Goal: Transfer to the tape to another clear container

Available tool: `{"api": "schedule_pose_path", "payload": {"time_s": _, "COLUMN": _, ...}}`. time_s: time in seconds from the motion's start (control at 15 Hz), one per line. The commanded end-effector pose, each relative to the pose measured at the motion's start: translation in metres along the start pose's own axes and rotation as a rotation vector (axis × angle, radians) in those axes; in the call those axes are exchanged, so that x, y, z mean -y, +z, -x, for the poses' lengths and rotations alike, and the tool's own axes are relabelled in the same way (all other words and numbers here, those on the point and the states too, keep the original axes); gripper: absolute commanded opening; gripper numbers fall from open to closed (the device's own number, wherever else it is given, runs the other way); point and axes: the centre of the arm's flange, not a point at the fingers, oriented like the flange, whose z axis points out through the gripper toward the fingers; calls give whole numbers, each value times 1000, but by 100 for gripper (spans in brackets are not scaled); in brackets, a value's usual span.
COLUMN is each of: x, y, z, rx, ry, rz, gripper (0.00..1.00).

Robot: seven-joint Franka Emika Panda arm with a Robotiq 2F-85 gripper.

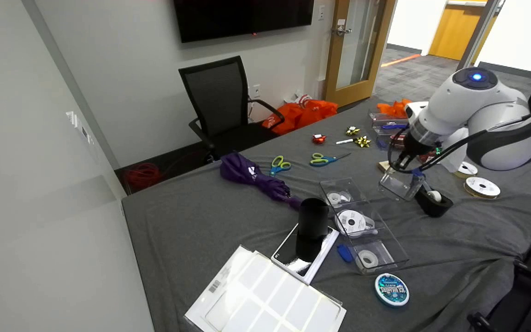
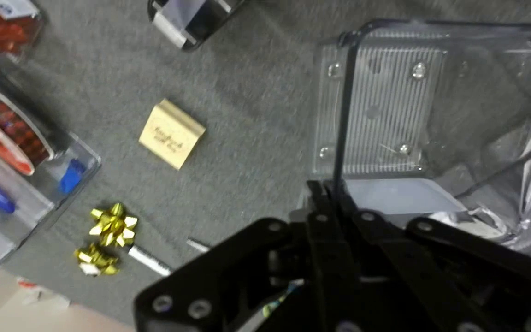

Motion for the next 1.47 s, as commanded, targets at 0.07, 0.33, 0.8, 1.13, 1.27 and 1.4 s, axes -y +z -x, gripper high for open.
{"api": "schedule_pose_path", "payload": {"time_s": 0.07, "x": -12, "y": 18, "z": -31, "rx": 262, "ry": 31, "rz": -94, "gripper": 1}}
{"api": "schedule_pose_path", "payload": {"time_s": 0.33, "x": -12, "y": 3, "z": -39, "rx": 335, "ry": 25, "rz": -177, "gripper": 1}}
{"api": "schedule_pose_path", "payload": {"time_s": 0.8, "x": -29, "y": 12, "z": -21, "rx": 286, "ry": -96, "rz": -7, "gripper": 1}}
{"api": "schedule_pose_path", "payload": {"time_s": 1.13, "x": -37, "y": 41, "z": -6, "rx": 151, "ry": -105, "rz": -3, "gripper": 1}}
{"api": "schedule_pose_path", "payload": {"time_s": 1.27, "x": -35, "y": 52, "z": -1, "rx": 105, "ry": -89, "rz": 4, "gripper": 1}}
{"api": "schedule_pose_path", "payload": {"time_s": 1.4, "x": -40, "y": 44, "z": -9, "rx": 140, "ry": -88, "rz": -13, "gripper": 4}}
